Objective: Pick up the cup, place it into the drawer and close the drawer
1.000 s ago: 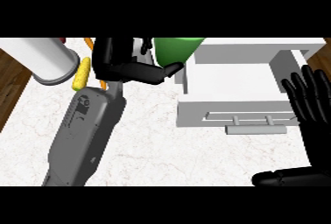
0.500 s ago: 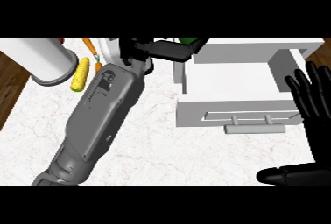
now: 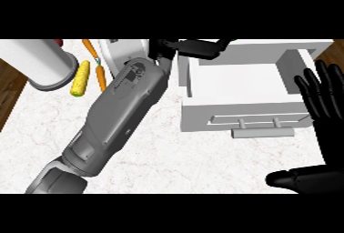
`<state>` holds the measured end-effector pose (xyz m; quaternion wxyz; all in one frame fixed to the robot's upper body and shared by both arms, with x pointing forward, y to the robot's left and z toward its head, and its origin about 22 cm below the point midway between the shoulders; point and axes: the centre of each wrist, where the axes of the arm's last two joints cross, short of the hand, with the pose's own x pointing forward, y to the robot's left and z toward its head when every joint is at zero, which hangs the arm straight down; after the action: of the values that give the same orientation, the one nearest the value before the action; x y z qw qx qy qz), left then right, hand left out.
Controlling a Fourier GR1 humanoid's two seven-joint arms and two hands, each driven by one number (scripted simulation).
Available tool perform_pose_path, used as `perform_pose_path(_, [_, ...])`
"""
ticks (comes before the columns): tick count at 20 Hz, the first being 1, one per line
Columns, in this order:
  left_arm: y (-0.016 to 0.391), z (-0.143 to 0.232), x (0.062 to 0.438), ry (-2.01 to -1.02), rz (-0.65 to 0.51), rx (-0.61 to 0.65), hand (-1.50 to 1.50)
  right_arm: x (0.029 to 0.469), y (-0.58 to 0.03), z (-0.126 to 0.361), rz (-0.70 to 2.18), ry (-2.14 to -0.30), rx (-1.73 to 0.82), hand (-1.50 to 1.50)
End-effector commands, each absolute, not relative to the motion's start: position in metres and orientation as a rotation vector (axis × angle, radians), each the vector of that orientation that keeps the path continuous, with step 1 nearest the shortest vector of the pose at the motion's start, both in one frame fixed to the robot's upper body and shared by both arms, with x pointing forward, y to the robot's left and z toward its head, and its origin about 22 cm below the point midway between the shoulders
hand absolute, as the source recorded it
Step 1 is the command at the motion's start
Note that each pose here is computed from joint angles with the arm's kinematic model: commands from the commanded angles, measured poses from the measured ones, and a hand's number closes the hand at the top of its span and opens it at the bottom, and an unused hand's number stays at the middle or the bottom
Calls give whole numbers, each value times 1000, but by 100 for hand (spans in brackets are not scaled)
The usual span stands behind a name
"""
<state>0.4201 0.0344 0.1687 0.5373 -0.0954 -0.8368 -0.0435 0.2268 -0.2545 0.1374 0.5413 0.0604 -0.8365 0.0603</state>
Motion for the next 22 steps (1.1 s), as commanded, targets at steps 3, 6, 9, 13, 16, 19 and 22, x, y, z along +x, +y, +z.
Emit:
perform_pose_path(3, [25, 160, 432, -1935, -135, -172, 150, 229, -260, 139, 179, -2015, 164, -150])
perform_pose_path(6, [26, 151, 435, -1929, -164, -157, 150, 224, -260, 136, 157, -1990, 160, -150])
perform_pose_path(9, [25, 130, 430, -1911, -231, -102, 150, 244, -254, 129, 189, -1995, 175, -150])
perform_pose_path(13, [15, 144, 430, -1906, -247, -88, 150, 220, -238, 128, 186, -1996, 192, -150])
perform_pose_path(16, [19, 138, 434, -1881, -284, -62, 150, 232, -248, 139, 179, -1993, 181, -150])
perform_pose_path(19, [18, 121, 428, -1881, -354, 16, 150, 242, -237, 151, 180, -2017, 205, -150])
perform_pose_path(22, [17, 125, 430, -1879, -387, 69, -150, 239, -237, 135, 197, -2011, 225, -150])
